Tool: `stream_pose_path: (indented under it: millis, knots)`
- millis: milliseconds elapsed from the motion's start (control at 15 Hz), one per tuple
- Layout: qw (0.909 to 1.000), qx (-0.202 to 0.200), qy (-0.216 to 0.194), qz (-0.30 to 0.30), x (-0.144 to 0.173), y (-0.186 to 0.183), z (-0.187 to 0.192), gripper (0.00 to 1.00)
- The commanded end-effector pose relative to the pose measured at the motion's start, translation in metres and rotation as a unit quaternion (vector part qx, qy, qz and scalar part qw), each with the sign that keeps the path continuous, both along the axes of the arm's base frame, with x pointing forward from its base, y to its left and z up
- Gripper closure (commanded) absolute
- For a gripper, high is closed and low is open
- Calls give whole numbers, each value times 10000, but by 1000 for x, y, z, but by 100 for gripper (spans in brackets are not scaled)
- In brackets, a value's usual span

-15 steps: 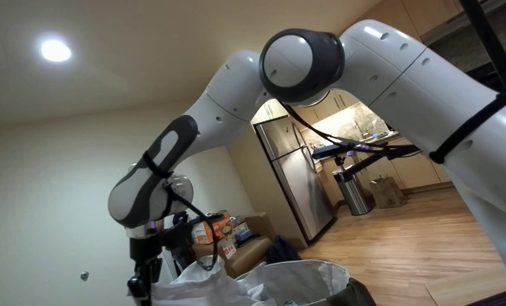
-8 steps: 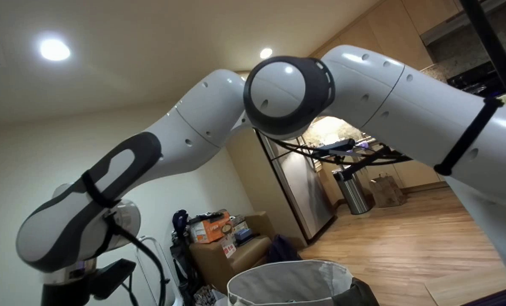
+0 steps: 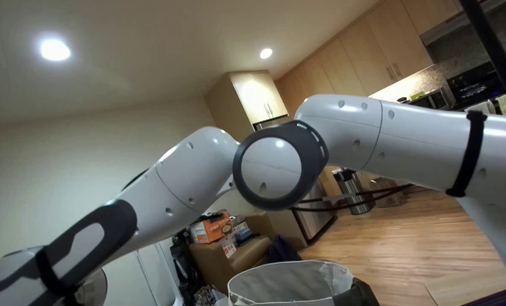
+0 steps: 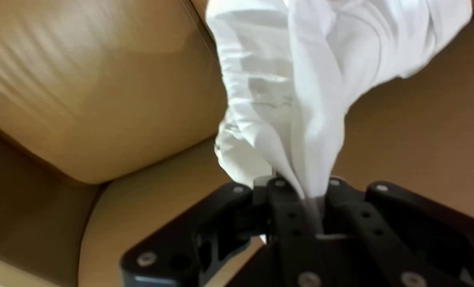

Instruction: Remove the white clothing from the laundry hamper and put it on the couch

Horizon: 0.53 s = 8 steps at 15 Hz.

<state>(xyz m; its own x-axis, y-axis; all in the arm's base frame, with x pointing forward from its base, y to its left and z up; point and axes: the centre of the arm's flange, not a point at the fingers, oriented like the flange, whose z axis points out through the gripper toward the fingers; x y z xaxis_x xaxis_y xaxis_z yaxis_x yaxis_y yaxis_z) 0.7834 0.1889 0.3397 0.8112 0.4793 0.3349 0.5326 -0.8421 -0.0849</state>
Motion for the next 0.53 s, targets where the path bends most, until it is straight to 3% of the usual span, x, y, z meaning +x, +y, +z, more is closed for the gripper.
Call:
stream_pose_path:
  millis: [0, 267, 467]
  knots:
    - [9990, -61, 405, -195, 43, -14, -89, 92]
    - [9930, 164, 1165, -37, 33, -14, -222, 92]
    - [9894, 393, 1394, 107, 20, -2, -267, 92]
